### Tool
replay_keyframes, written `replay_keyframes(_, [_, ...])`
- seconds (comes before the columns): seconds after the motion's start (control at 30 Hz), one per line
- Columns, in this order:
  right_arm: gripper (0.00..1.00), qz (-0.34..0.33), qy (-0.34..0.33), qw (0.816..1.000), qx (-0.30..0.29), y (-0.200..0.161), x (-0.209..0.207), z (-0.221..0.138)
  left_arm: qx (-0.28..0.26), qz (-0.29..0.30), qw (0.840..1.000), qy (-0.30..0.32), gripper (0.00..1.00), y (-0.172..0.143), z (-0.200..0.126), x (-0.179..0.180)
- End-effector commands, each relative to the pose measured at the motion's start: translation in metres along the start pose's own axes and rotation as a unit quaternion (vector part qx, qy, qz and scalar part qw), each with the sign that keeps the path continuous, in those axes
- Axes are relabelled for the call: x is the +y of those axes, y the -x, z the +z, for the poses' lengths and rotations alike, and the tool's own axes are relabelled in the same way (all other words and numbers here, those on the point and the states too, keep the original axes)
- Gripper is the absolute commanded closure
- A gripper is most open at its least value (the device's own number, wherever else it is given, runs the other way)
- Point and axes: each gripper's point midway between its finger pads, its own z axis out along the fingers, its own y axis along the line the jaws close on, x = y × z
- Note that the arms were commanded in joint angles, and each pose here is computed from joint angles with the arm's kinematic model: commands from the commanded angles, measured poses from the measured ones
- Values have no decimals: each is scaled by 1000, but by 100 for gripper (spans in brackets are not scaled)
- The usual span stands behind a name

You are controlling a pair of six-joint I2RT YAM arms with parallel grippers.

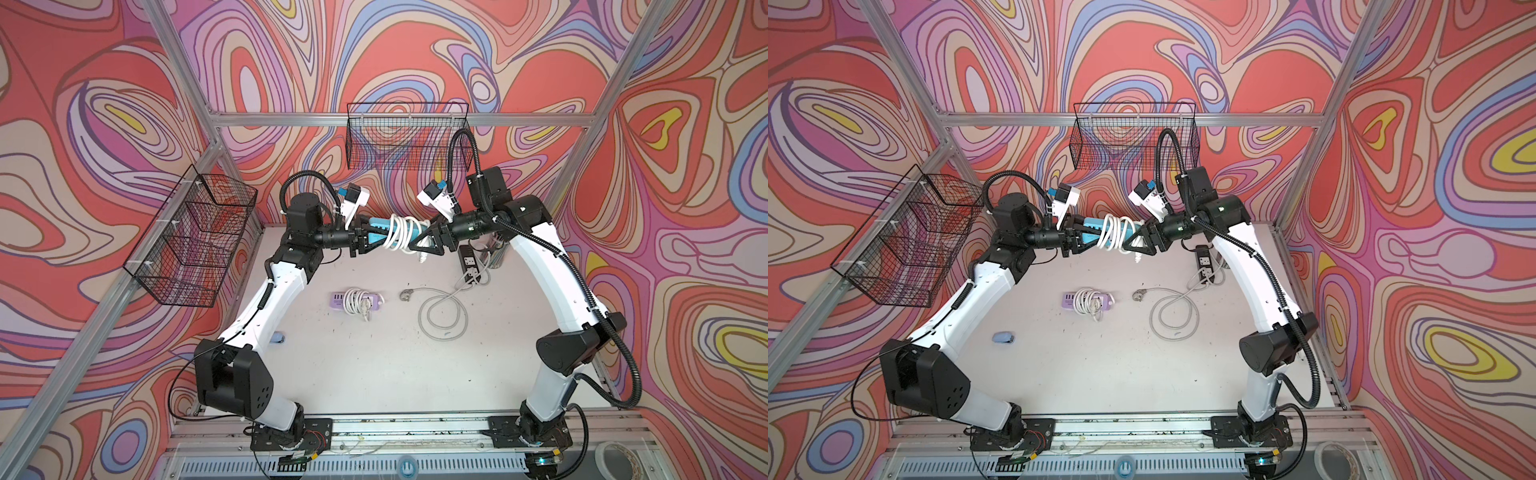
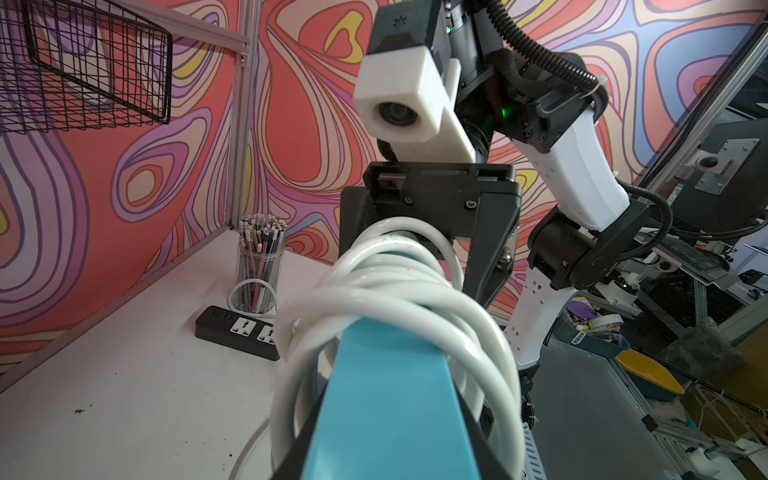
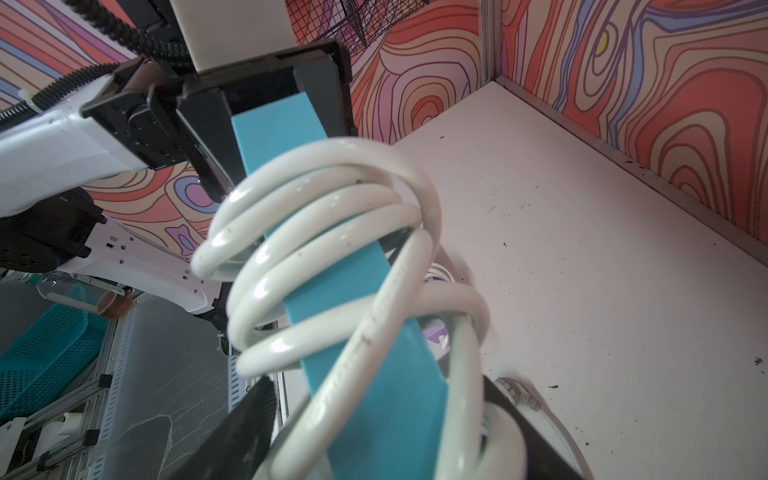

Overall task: Unwrap the cord wrapped around the power strip
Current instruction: Pick up the power strip from the center of the board, then unwrap the power cord from the power strip.

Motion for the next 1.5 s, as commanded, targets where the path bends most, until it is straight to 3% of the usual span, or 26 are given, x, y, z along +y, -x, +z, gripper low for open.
replay_keyframes(0.0, [30,-40,-20,999,-30,18,-6,-3,6,15,1000,-19,100,4,2,-13])
replay_keyframes(0.13, [12,-43,-63,996,-39,18,-18,-6,4,30,1000,4,100,4,-1,-11])
replay_keyframes(0.23, [5,-54,-116,990,-62,25,-21,-25,-3,45,998,34,100,8,-5,-5])
replay_keyframes(0.43, [2,-53,-205,971,-115,34,-32,-60,-36,85,988,122,100,20,-20,12])
replay_keyframes(0.73, [2,-46,-248,950,-184,33,-26,-78,-125,159,948,246,100,49,-53,12])
replay_keyframes(0.87, [9,-55,-259,947,-183,24,-26,-57,-165,159,941,250,100,60,-60,6])
replay_keyframes(1.0, [9,-67,-251,947,-191,27,-21,-41,-190,149,940,240,100,65,-60,4])
replay_keyframes(1.1, [11,-77,-245,946,-199,35,-19,-32,-195,142,943,230,100,67,-59,1])
replay_keyframes(1.3, [29,-86,-232,946,-211,47,-21,-16,-196,142,946,218,100,68,-56,-4])
replay_keyframes(1.47, [33,-92,-221,947,-216,54,-19,-4,-195,140,947,212,100,68,-53,-5])
